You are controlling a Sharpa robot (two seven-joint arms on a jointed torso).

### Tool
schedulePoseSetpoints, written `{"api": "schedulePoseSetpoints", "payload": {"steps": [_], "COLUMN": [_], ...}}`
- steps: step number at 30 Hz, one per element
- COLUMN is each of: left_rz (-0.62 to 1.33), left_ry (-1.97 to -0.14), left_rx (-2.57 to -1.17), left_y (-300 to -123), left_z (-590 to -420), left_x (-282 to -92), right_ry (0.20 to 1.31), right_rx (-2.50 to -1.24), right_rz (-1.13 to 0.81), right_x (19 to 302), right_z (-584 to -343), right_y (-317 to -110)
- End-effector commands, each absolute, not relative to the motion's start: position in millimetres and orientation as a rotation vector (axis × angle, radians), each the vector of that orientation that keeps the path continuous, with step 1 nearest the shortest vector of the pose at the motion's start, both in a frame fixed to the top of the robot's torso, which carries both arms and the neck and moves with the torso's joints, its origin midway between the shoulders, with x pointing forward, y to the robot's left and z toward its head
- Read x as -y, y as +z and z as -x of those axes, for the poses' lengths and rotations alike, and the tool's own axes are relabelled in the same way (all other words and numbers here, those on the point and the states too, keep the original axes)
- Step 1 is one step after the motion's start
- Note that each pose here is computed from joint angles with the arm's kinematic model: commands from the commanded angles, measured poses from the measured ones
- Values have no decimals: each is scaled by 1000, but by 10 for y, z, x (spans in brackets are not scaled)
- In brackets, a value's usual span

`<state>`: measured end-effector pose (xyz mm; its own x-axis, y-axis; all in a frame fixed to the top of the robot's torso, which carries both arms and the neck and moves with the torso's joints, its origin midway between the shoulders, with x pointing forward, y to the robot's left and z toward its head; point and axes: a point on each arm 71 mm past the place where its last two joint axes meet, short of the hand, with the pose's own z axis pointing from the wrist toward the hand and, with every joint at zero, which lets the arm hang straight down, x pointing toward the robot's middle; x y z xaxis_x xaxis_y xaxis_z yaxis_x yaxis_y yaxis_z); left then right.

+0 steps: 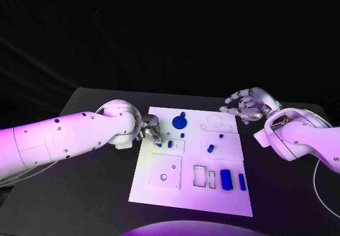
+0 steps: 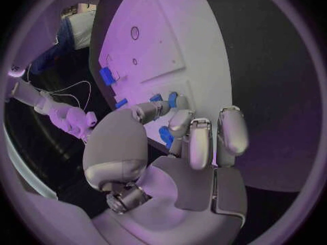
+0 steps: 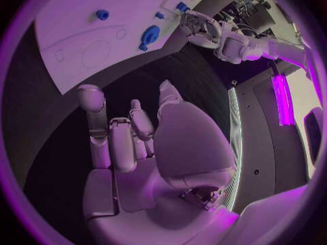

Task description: Assemble the parts on the task board

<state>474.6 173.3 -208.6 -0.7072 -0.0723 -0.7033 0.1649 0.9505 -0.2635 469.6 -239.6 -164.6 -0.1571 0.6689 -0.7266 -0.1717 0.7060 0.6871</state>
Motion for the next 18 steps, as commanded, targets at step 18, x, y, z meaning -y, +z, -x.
{"api": "schedulePoseSetpoints", "payload": {"steps": [18], "left_rz": [-40], "left_ry": [-422], "left_rx": [-2337], "left_y": [-2102], "left_z": [-4753], "left_x": [-1708], "right_ry": [786], "right_rx": [-1562], "right_rz": [-404], "right_x": [2385], "right_z": [-4688], "right_y": [-1639]}}
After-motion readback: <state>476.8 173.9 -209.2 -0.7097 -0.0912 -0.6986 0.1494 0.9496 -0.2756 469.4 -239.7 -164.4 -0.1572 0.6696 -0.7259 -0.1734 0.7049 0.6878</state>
